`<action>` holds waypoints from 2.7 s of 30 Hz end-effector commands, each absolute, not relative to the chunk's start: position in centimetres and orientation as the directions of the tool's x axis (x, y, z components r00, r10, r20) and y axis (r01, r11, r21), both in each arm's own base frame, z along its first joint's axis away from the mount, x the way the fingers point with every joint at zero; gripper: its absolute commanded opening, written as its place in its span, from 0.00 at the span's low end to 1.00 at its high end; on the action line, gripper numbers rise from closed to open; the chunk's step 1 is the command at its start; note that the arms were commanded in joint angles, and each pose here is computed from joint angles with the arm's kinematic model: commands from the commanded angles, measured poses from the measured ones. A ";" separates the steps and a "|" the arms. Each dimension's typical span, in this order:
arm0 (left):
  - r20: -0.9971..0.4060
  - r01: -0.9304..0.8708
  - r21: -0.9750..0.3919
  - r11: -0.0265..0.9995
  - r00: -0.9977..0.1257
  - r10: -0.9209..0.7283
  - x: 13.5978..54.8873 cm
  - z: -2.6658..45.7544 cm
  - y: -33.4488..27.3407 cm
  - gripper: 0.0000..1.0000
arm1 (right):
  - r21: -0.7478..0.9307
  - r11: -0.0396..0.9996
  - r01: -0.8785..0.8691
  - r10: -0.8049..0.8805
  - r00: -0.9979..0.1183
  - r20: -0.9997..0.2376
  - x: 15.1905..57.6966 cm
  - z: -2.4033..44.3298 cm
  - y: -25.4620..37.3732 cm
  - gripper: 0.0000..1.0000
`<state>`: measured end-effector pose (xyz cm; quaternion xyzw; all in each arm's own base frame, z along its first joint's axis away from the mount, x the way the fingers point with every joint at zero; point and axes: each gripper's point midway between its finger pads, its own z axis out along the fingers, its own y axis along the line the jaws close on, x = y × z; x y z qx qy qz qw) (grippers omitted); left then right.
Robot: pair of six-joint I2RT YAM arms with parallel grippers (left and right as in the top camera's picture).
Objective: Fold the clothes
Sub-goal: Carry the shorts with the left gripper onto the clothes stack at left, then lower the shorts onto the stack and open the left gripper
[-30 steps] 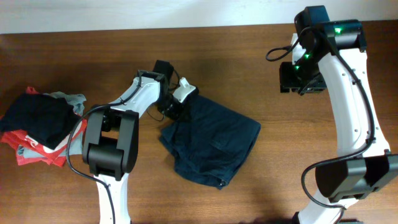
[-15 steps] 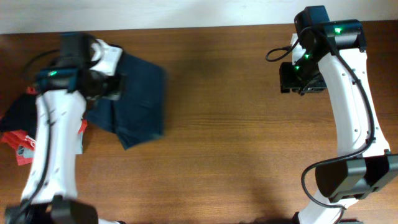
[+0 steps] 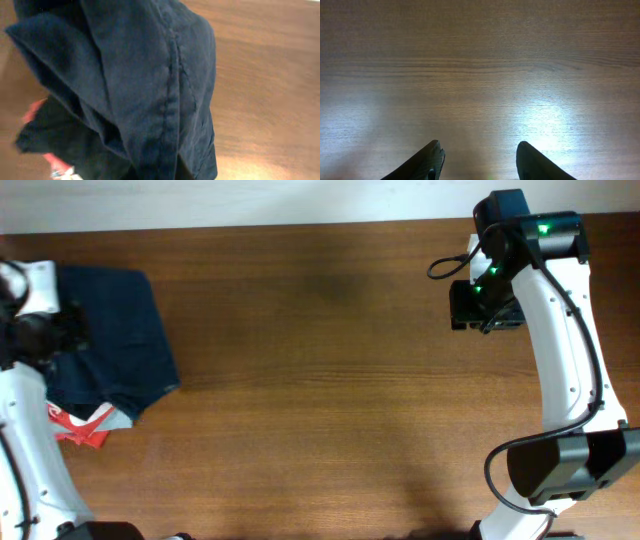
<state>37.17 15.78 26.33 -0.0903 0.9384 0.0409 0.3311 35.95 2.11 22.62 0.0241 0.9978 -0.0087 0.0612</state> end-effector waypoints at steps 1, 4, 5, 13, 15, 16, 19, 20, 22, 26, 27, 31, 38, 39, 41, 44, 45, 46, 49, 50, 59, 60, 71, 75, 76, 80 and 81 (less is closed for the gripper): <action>-0.681 -0.315 -0.001 0.949 -0.695 -0.232 36.1 28.2 19.0 0.01 | -0.036 0.998 0.046 0.041 -0.992 -0.119 35.9 22.6 1.7 0.53; -0.724 -0.390 -0.006 0.921 -0.633 -0.273 35.9 29.2 21.9 0.02 | -0.036 0.998 0.046 0.041 -0.992 -0.118 35.9 22.6 1.7 0.53; -0.737 -0.403 -0.002 0.915 -0.618 -0.273 35.9 29.5 22.7 0.04 | -0.036 0.998 0.046 0.041 -0.992 -0.117 35.9 22.6 1.7 0.53; -0.750 -0.490 -0.029 0.871 -0.565 -0.342 35.0 29.4 25.7 0.04 | -0.036 0.998 0.046 0.041 -0.993 -0.111 35.7 22.5 1.7 0.53; -0.744 -0.512 -0.053 0.857 -0.553 -0.376 34.7 29.2 26.1 0.04 | -0.036 0.998 0.046 0.041 -0.993 -0.111 35.7 22.5 1.7 0.53; -0.741 -0.511 -0.055 0.858 -0.555 -0.378 34.7 29.1 26.0 0.04 | -0.036 0.998 0.046 0.041 -0.993 -0.111 35.7 22.5 1.7 0.53; -0.737 -0.483 -0.085 0.871 -0.558 -0.382 35.1 28.9 25.4 0.04 | -0.035 0.998 0.045 0.041 -0.993 -0.111 35.7 22.5 1.7 0.53; -0.738 -0.461 -0.108 0.881 -0.557 -0.381 35.3 29.0 24.9 0.04 | -0.033 0.998 0.045 0.041 -0.993 -0.111 35.7 22.5 1.8 0.53; -0.746 -0.365 -0.192 0.911 -0.549 -0.378 36.4 29.5 23.0 0.04 | -0.033 0.998 0.045 0.041 -0.993 -0.111 35.7 22.5 1.8 0.53; -0.771 -0.196 -0.272 0.942 -0.542 -0.335 37.6 30.6 20.2 0.04 | -0.033 0.998 0.045 0.041 -0.993 -0.111 35.7 22.5 1.8 0.53; -0.779 -0.153 -0.285 0.946 -0.538 -0.322 37.8 30.9 19.5 0.04 | -0.033 0.998 0.045 0.041 -0.993 -0.111 35.7 22.5 1.8 0.53; -0.823 0.064 -0.374 0.925 -0.482 -0.299 38.7 33.4 16.3 0.04 | -0.032 0.998 0.045 0.041 -0.993 -0.111 35.7 22.5 1.8 0.53; -0.845 0.118 -0.373 0.920 -0.454 -0.284 39.0 34.4 15.8 0.04 | -0.034 0.998 0.045 0.041 -0.994 -0.105 35.6 22.5 1.7 0.53; -0.844 0.114 -0.372 0.921 -0.454 -0.285 38.9 34.3 15.9 0.03 | -0.034 0.998 0.045 0.041 -0.994 -0.104 35.6 22.5 1.7 0.53; -0.843 0.091 -0.365 0.927 -0.454 -0.287 38.8 34.2 16.5 0.04 | -0.034 0.998 0.045 0.041 -0.994 -0.104 35.6 22.5 1.7 0.53; -0.839 0.036 -0.349 0.936 -0.456 -0.295 38.5 33.8 17.7 0.04 | -0.034 0.998 0.045 0.041 -0.994 -0.104 35.6 22.5 1.7 0.53; -0.836 0.005 -0.342 0.940 -0.459 -0.302 38.3 33.5 18.4 0.04 | -0.034 0.998 0.045 0.041 -0.994 -0.104 35.6 22.5 1.7 0.53; -0.832 -0.026 -0.333 0.943 -0.463 -0.307 38.1 33.3 19.1 0.04 | -0.034 0.998 0.045 0.041 -0.994 -0.104 35.6 22.5 1.7 0.53; -0.806 -0.155 -0.300 0.941 -0.487 -0.337 37.0 31.9 21.4 0.04 | -0.034 0.998 0.045 0.041 -0.994 -0.104 35.6 22.5 1.7 0.53; -0.799 -0.179 -0.295 0.939 -0.493 -0.345 36.7 31.6 21.9 0.04 | -0.034 0.998 0.045 0.041 -0.994 -0.104 35.6 22.5 1.7 0.53; -0.758 -0.365 -0.225 0.904 -0.518 -0.398 34.2 29.8 25.6 0.04 | -0.034 0.998 0.045 0.041 -0.994 -0.104 35.6 22.5 1.7 0.53; -0.758 -0.367 -0.225 0.903 -0.517 -0.399 34.2 29.8 25.7 0.04 | -0.034 0.998 0.045 0.041 -0.994 -0.104 35.6 22.5 1.7 0.53; -0.754 -0.386 -0.215 0.897 -0.518 -0.404 33.9 29.6 26.1 0.04 | -0.034 0.998 0.045 0.041 -0.995 -0.096 35.4 22.5 1.7 0.53; -0.736 -0.431 -0.187 0.883 -0.534 -0.416 33.2 29.0 26.6 0.04 | -0.034 0.998 0.044 0.041 -0.995 -0.096 35.4 22.5 1.7 0.53; -0.733 -0.439 -0.181 0.880 -0.536 -0.419 33.1 28.9 26.7 0.04 | -0.035 0.998 0.044 0.041 -0.995 -0.096 35.3 22.5 1.8 0.53; -0.730 -0.445 -0.177 0.878 -0.538 -0.421 33.0 28.8 26.8 0.04 | -0.034 0.998 0.044 0.040 -0.995 -0.096 35.4 22.5 1.8 0.53; -0.728 -0.455 -0.171 0.874 -0.539 -0.423 32.8 28.7 27.0 0.04 | -0.034 0.998 0.044 0.040 -0.995 -0.096 35.4 22.5 1.8 0.53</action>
